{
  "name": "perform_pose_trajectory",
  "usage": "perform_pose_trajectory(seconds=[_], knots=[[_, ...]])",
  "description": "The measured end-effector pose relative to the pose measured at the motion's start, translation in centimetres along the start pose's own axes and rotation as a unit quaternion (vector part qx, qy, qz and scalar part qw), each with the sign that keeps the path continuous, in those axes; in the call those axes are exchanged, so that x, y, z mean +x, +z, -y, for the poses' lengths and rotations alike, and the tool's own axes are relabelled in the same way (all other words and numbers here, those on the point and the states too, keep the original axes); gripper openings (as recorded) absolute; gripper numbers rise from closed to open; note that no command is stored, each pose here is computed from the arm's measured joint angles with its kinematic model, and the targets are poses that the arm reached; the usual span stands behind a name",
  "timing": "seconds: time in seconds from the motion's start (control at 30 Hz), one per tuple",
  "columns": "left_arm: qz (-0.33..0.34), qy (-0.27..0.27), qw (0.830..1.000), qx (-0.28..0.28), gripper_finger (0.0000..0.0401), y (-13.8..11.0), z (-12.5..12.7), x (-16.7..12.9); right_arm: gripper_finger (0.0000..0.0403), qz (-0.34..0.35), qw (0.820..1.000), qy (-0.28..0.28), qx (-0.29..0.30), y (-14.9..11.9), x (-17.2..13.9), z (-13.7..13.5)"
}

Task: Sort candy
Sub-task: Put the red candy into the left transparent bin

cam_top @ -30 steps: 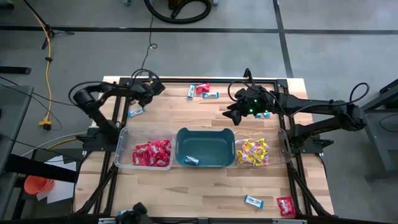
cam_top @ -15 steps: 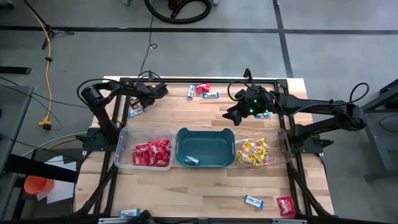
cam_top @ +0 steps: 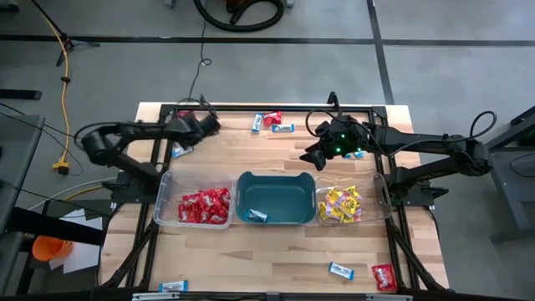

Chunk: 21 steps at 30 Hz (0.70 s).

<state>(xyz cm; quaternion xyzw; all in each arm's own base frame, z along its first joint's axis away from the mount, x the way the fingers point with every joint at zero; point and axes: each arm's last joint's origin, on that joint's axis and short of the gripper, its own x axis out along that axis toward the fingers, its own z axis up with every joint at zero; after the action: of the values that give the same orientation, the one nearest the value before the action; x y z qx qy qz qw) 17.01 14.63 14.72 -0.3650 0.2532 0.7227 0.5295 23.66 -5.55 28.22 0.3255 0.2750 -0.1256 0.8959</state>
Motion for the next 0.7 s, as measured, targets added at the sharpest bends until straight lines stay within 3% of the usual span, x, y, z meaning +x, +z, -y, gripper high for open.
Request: perform_pose_trajectory(seconds=[0.07,0.13,0.23,0.37,0.57,0.7], knots=[[-0.013,0.002,0.996,0.093,0.0,0.4,-0.9,-0.7,0.0243,0.0,1.0,0.0,-0.006,0.0,0.0,0.0],[-0.016,-0.011,0.991,0.13,0.0,0.1,-1.4,-1.7,0.0243,0.0,1.0,0.0,-0.013,0.0,0.0,0.0],[0.066,-0.023,0.993,0.09,0.0,-0.8,-2.2,-2.8,0.0243,0.003,1.0,-0.005,-0.014,0.0,0.0,0.0],[0.176,-0.037,0.983,0.034,0.0,-2.3,-3.2,-2.8,0.0243,0.015,1.0,-0.02,-0.013,0.1,0.0,0.1],[0.174,-0.037,0.984,0.034,0.0,-5.7,-5.8,-1.4,0.0243,0.019,1.0,-0.021,0.005,0.3,-0.1,0.4],[0.238,-0.007,0.971,0.03,0.0,-6.2,-7.4,-0.3,0.0243,0.026,0.999,-0.028,0.014,0.5,-0.1,0.7]])
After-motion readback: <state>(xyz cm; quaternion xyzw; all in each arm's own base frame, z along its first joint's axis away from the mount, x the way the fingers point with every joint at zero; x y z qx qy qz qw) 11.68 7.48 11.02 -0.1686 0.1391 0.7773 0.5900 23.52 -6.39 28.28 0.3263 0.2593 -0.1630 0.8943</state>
